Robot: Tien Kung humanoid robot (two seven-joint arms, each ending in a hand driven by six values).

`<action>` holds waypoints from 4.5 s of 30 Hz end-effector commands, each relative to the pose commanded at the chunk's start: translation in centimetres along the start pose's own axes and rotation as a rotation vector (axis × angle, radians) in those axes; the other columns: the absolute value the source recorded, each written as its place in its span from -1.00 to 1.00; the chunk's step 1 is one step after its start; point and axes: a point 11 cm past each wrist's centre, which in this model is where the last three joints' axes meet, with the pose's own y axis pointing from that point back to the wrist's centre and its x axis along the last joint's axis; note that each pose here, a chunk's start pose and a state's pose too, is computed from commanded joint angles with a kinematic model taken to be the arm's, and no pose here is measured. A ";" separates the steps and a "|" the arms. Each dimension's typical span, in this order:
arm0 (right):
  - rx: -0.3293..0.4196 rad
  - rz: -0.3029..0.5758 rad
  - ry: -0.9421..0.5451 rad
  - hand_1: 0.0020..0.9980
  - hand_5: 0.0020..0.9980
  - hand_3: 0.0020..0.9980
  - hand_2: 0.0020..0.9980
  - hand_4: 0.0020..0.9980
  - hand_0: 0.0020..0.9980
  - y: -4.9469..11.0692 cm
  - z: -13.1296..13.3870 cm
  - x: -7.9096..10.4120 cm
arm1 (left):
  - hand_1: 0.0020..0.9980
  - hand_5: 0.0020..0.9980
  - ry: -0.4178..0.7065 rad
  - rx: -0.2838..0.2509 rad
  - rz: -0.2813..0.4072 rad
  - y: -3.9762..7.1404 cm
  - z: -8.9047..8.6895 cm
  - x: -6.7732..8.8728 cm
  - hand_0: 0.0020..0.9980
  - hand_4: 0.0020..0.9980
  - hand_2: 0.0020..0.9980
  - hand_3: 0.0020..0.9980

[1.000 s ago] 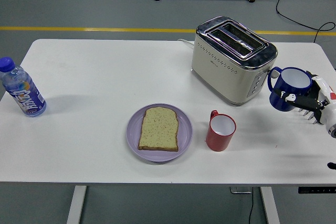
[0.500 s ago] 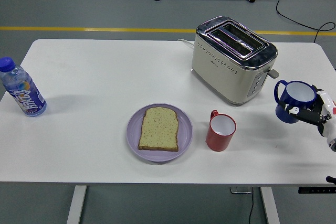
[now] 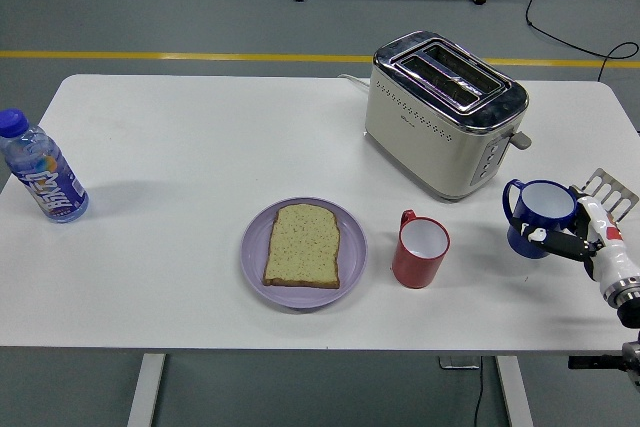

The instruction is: Pick up the cup,pour liquid into bread,place the cup on the desk

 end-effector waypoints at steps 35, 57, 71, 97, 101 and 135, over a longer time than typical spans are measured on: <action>-0.011 -0.021 -0.057 -0.13 -1.00 0.03 0.07 0.30 -0.03 0.0 2.7 -1.9 | 0.51 1.00 -0.019 0.010 0.006 0.0 -0.1 0.0 0.38 -0.21 0.55 0.22; -0.022 -0.035 -0.051 -0.12 -1.00 0.03 0.08 0.29 -0.02 -0.6 3.1 -2.6 | 0.51 1.00 -0.009 0.005 0.002 0.0 0.0 0.0 0.38 -0.21 0.55 0.22; -0.027 -0.038 -0.046 -0.12 -1.00 0.03 0.08 0.28 -0.03 -0.7 3.3 -2.7 | 0.51 1.00 -0.004 0.003 0.001 0.0 0.0 0.1 0.38 -0.21 0.55 0.22; 0.046 0.027 -0.108 -0.13 -1.00 0.02 0.08 0.28 -0.01 0.1 4.8 -2.5 | 0.51 1.00 -0.005 0.006 0.000 0.0 -0.1 0.0 0.38 -0.21 0.55 0.22; 0.056 0.030 -0.098 -0.13 -1.00 0.02 0.08 0.29 -0.01 0.1 5.1 -2.6 | 0.51 1.00 -0.007 0.007 0.000 0.0 -0.1 -0.1 0.38 -0.21 0.55 0.22; 0.109 0.042 -0.066 -0.13 -1.00 0.02 0.08 0.30 -0.01 0.1 5.7 -3.0 | 0.51 1.00 -0.015 0.008 -0.001 0.0 0.0 -0.2 0.38 -0.21 0.55 0.22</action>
